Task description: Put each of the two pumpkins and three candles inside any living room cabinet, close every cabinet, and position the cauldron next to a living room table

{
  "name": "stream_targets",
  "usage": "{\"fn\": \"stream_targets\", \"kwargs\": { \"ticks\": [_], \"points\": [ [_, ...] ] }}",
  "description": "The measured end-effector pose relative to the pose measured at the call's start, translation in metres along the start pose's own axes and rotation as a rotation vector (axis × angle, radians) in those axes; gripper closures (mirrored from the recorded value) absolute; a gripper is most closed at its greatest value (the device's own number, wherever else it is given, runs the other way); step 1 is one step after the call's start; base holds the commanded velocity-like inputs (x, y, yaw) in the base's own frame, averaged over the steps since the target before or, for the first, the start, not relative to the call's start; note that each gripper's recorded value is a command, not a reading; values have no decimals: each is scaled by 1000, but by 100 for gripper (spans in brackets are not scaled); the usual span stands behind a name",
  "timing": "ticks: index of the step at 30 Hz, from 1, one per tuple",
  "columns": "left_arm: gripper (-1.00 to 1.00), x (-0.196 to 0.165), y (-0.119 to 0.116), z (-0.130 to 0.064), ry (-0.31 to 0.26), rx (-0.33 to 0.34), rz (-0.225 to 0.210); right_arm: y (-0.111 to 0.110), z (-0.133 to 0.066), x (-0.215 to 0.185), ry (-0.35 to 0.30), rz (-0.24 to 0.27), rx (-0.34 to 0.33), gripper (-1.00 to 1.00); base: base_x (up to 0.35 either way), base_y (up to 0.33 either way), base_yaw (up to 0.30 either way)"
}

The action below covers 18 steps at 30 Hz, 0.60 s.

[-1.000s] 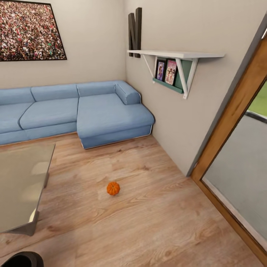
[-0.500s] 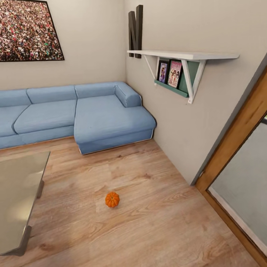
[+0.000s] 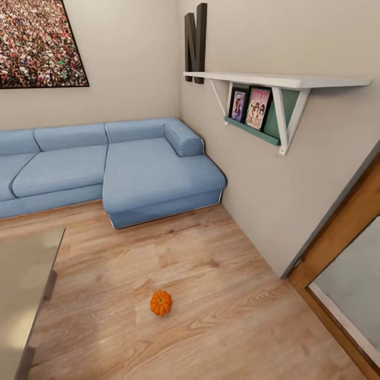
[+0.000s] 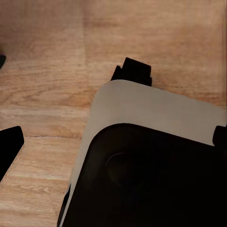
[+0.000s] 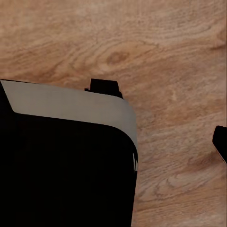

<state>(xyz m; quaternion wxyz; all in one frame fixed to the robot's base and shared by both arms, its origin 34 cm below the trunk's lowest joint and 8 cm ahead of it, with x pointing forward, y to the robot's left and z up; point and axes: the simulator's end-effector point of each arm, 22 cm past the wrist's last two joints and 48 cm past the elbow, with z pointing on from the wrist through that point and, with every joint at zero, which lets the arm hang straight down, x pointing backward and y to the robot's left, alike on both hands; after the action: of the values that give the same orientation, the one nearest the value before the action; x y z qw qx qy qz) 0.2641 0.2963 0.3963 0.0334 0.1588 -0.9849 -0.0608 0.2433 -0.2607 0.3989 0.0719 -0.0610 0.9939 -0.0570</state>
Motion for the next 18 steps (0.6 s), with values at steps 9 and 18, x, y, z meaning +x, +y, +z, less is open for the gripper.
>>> {"fn": "stream_targets", "kwargs": {
  "ticks": [9, 18],
  "points": [
    [-100, -1, 1, 0, -4, -2, -3, 0, 0, 0, -2, 0, 0, -100, 193, 20, 0],
    [-100, -1, 1, 0, -4, -3, -3, 0, 0, -1, -5, 1, 0, -100, 0, 0, 95]
  ]
}}
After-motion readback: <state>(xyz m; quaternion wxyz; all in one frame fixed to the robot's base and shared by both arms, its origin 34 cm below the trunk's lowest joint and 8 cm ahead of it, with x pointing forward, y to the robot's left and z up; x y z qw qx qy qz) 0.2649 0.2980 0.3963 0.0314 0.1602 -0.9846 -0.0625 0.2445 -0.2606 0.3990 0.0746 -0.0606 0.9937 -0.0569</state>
